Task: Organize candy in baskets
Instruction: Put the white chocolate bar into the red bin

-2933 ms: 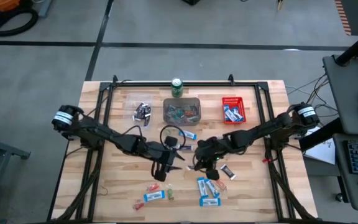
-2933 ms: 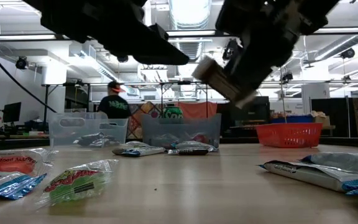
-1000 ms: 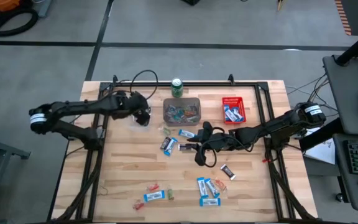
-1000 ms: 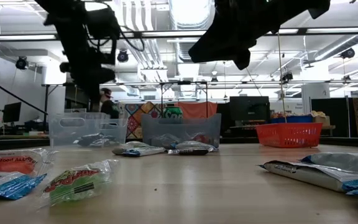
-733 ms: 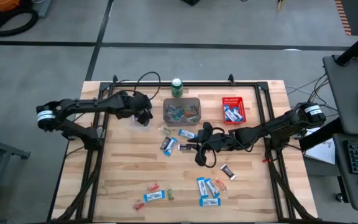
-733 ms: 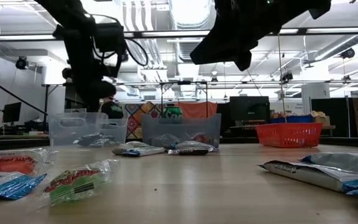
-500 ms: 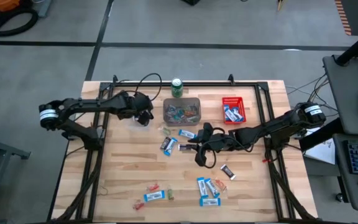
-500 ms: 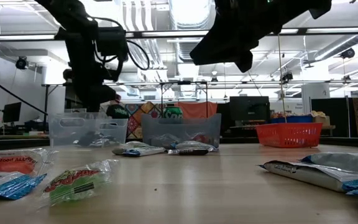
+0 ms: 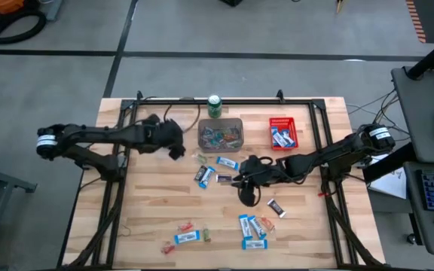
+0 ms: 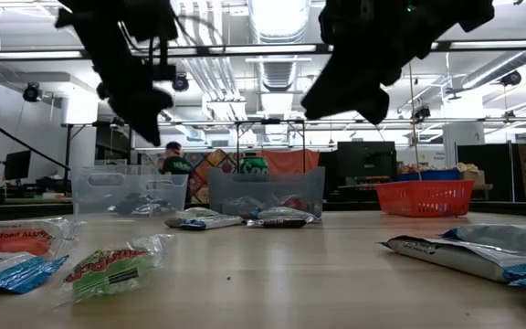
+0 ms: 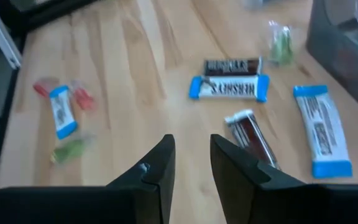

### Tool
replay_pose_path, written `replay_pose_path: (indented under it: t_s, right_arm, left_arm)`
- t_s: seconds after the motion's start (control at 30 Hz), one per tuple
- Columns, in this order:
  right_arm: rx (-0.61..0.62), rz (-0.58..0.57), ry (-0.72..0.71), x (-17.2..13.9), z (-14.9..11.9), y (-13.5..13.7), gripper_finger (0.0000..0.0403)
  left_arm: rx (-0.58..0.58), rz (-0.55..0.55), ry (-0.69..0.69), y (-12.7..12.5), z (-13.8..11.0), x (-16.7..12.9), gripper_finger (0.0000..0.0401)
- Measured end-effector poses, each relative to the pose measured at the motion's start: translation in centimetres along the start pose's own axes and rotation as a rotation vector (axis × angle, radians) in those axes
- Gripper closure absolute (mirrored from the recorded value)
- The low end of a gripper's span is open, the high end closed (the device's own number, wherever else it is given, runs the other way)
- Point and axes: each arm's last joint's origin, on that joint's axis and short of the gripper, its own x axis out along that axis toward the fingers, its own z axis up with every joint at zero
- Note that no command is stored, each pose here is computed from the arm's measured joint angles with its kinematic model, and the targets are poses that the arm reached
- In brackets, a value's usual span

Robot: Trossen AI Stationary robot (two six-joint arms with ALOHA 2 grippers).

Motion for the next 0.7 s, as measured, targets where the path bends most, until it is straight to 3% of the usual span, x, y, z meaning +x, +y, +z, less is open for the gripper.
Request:
replay_pose_path:
  t_s: [0.37, 0.53, 0.7]
  right_arm:
    - [-0.021, -0.050, 0.087, -0.1, -0.8, -0.5, 0.0328]
    - [-0.023, -0.047, 0.091, -0.1, -0.9, -0.4, 0.0330]
    - [-0.032, -0.039, 0.097, -0.1, -1.2, 0.0, 0.0328]
  left_arm:
    - [0.256, -0.475, -0.291, -8.8, -0.9, -5.1, 0.0249]
    - [0.249, -0.545, -0.354, -12.7, -2.0, -5.2, 0.0249]
    - [0.218, -0.478, -0.312, -15.7, -3.4, -2.9, 0.0241]
